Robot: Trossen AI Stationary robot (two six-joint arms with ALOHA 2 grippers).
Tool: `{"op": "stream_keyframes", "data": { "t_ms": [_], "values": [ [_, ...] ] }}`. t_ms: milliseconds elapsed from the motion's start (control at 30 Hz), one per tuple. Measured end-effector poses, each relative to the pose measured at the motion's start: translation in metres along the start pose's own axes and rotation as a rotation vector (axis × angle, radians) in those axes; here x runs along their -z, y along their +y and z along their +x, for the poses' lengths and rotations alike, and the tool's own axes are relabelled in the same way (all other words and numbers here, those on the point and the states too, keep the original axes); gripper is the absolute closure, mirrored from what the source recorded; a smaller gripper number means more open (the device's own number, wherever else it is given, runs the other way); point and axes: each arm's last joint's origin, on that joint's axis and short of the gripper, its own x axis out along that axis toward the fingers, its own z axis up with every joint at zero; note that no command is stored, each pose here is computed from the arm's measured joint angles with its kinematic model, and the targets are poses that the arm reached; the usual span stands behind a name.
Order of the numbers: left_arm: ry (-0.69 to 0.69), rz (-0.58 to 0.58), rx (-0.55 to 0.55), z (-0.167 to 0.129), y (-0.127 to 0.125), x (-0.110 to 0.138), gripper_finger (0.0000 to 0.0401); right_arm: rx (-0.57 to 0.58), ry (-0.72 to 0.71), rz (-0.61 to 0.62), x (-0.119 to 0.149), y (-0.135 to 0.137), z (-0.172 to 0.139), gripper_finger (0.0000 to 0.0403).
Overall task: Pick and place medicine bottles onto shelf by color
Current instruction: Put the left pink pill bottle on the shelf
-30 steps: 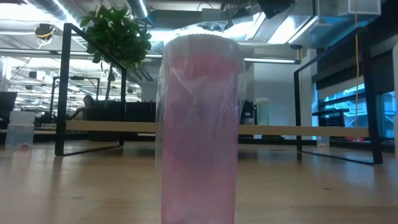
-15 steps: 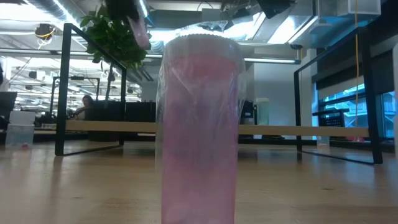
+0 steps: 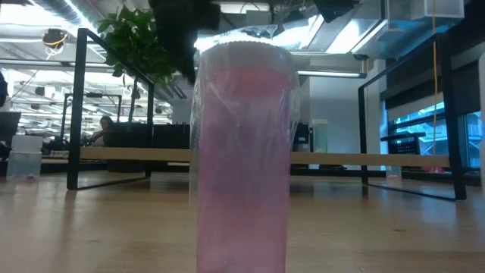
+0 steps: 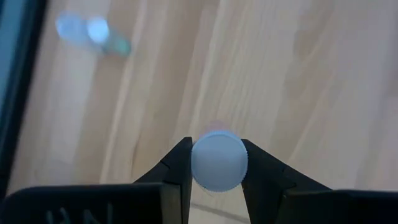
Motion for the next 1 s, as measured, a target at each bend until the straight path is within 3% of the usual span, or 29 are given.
{"op": "stream_keyframes", "data": {
  "t_ms": [133,467,533,800,1000],
  "values": [
    [0.068,-0.036,-0.007,0.014,-0.008,0.0,0.031,0.0,0.0,0.0,0.0,0.0,0.0,0.0161],
    [0.083,-0.104,-0.027,0.022,-0.025,0.001,0.031,0.017,-0.023,-0.005,-0.002,-0.003,-0.001,0.0161],
    [0.081,-0.126,-0.033,0.022,-0.026,0.001,0.031,0.073,-0.024,0.005,-0.003,-0.006,-0.001,0.0161],
    [0.087,-0.167,-0.037,0.021,-0.028,0.002,0.031,0.545,0.057,0.166,0.001,-0.021,0.004,0.0161],
    [0.131,-0.225,-0.058,0.028,-0.027,0.01,0.031,0.574,0.066,0.171,0.002,-0.022,0.005,0.0161]
  ]
}}
